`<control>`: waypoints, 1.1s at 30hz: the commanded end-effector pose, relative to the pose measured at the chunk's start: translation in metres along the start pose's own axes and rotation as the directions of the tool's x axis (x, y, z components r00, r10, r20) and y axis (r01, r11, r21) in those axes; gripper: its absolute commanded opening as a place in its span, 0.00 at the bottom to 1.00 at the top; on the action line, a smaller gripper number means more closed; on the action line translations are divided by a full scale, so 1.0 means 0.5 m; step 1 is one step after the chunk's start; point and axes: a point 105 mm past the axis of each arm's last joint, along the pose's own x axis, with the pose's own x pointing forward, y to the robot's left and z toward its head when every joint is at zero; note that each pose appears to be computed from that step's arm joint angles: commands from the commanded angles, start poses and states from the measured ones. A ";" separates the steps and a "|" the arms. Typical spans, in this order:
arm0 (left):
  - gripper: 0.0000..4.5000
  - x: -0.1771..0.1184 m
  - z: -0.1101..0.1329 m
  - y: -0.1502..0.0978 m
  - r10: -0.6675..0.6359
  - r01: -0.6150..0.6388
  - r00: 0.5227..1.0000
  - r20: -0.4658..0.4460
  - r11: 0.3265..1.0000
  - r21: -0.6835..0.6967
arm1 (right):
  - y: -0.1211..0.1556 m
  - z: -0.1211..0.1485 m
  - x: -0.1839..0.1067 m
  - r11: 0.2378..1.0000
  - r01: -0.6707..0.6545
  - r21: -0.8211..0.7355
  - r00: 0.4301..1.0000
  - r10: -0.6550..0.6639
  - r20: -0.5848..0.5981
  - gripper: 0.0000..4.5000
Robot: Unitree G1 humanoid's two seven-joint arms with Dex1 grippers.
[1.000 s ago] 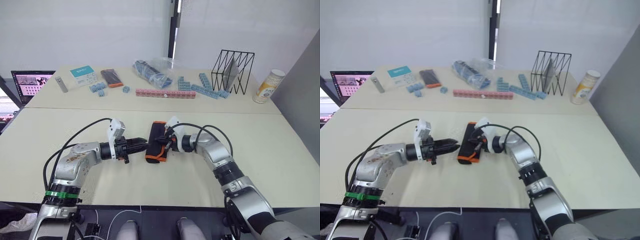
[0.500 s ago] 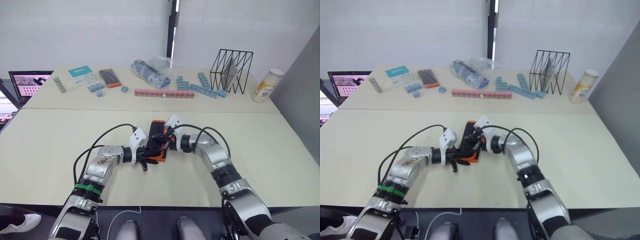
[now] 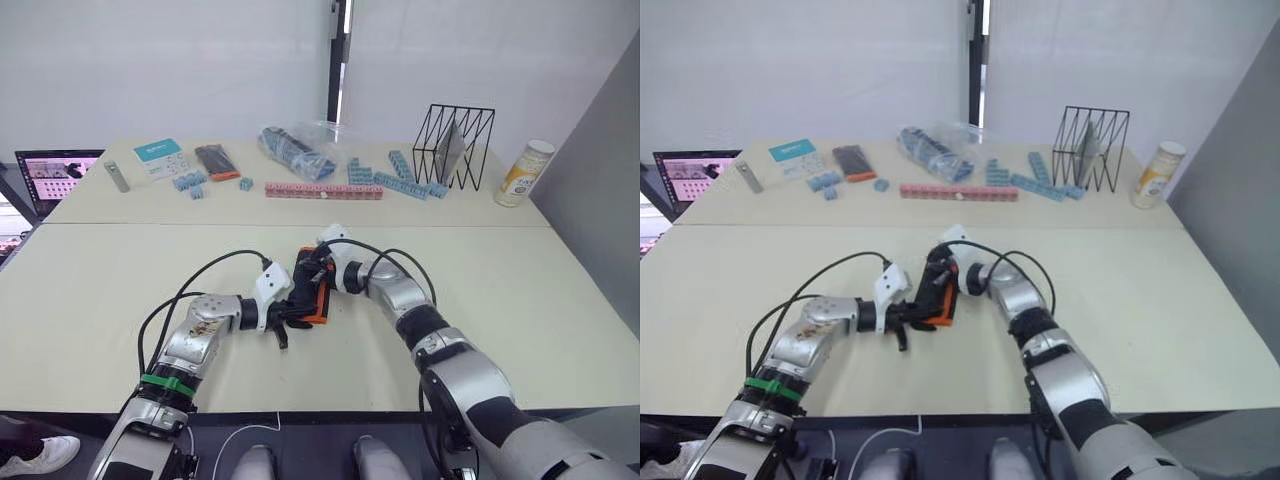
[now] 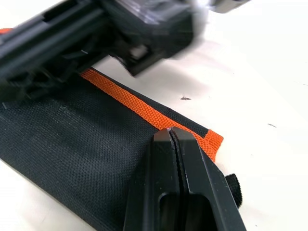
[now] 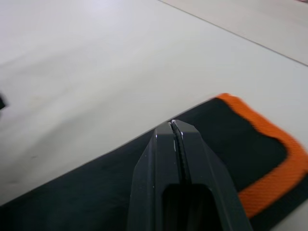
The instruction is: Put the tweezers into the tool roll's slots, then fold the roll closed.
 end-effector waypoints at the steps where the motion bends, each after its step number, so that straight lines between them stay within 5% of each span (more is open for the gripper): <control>1: 0.01 -0.011 -0.058 -0.015 -0.007 0.000 0.997 -0.075 0.996 -0.094 | -0.053 -0.059 -0.021 0.989 0.145 0.005 0.984 -0.144 -0.100 0.00; 6: 0.01 -0.018 -0.048 -0.014 0.018 -0.022 0.999 -0.036 0.995 -0.101 | -0.077 -0.012 -0.025 0.982 0.188 -0.009 0.982 -0.188 -0.012 0.00; 10: 0.01 -0.030 -0.010 0.009 0.104 -0.097 0.993 0.051 0.987 -0.131 | -0.075 0.080 -0.035 0.992 0.123 0.015 0.968 -0.124 0.220 0.00; 13: 0.19 -0.057 0.028 0.028 0.165 -0.142 0.977 0.138 0.976 -0.164 | -0.089 0.111 -0.061 0.995 0.104 -0.010 0.949 -0.096 0.302 0.00; 19: 0.63 -0.177 0.080 0.073 0.323 -0.307 0.911 0.258 0.946 -0.100 | -0.135 0.111 -0.133 0.987 0.130 -0.093 0.938 -0.092 0.335 0.42; 24: 1.00 -0.315 0.055 0.116 0.528 -0.520 0.818 0.226 0.848 -0.101 | -0.151 0.092 -0.197 0.976 0.098 -0.193 0.950 -0.034 0.311 0.80; 27: 1.00 -0.389 0.025 0.125 0.611 -0.620 0.775 0.163 0.785 0.002 | -0.171 0.079 -0.240 0.980 0.107 -0.169 0.948 -0.050 0.314 0.99; 33: 1.00 -0.536 -0.015 0.099 0.725 -0.734 0.679 0.114 0.674 0.086 | -0.174 -0.009 -0.340 0.981 0.153 -0.118 0.951 -0.113 0.289 0.99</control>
